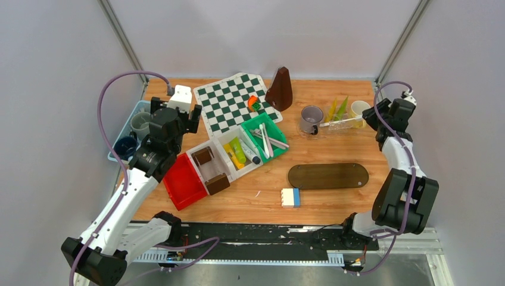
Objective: Prepare toiletry sets of a toothbrush and toothpaste on the tray
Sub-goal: Place the toothbrush in the toothpaste holder.
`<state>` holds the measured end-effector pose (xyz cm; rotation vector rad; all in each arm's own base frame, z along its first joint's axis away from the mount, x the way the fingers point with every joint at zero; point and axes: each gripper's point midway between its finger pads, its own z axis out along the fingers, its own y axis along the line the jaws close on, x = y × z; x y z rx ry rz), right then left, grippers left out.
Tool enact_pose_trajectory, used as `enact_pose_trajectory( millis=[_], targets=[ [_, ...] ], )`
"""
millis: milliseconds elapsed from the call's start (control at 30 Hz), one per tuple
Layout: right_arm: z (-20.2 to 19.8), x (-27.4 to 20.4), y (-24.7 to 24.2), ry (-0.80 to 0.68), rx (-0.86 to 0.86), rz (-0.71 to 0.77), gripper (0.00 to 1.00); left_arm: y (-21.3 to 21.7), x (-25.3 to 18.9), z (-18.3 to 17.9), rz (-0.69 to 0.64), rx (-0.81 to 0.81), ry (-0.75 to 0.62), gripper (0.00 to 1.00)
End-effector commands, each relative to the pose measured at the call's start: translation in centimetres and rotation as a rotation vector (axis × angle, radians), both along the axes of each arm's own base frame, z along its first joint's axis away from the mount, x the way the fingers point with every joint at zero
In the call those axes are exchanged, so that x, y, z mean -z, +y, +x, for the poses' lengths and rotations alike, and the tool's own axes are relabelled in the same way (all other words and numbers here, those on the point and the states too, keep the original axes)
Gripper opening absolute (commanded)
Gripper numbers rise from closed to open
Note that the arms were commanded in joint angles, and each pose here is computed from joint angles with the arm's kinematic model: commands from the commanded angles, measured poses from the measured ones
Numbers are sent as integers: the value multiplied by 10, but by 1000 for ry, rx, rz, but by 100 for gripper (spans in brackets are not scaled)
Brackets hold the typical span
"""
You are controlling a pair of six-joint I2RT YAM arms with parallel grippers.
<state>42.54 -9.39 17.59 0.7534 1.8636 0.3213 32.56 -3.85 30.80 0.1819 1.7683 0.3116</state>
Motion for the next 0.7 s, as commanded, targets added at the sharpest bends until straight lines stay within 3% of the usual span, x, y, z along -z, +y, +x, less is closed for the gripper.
enact_pose_trajectory(
  millis=[0,333,667],
  targets=[
    [-6,-24,-13,41,65,-47,35,0,-10,2,-32,-1,-43,100],
    [0,-3,-20,243,80,0,48,-1,-8,2,-28,1,-35,100],
    [17,17,-14,354,41,38,50,0,-8,2,-27,-1,-35,100]
  ],
)
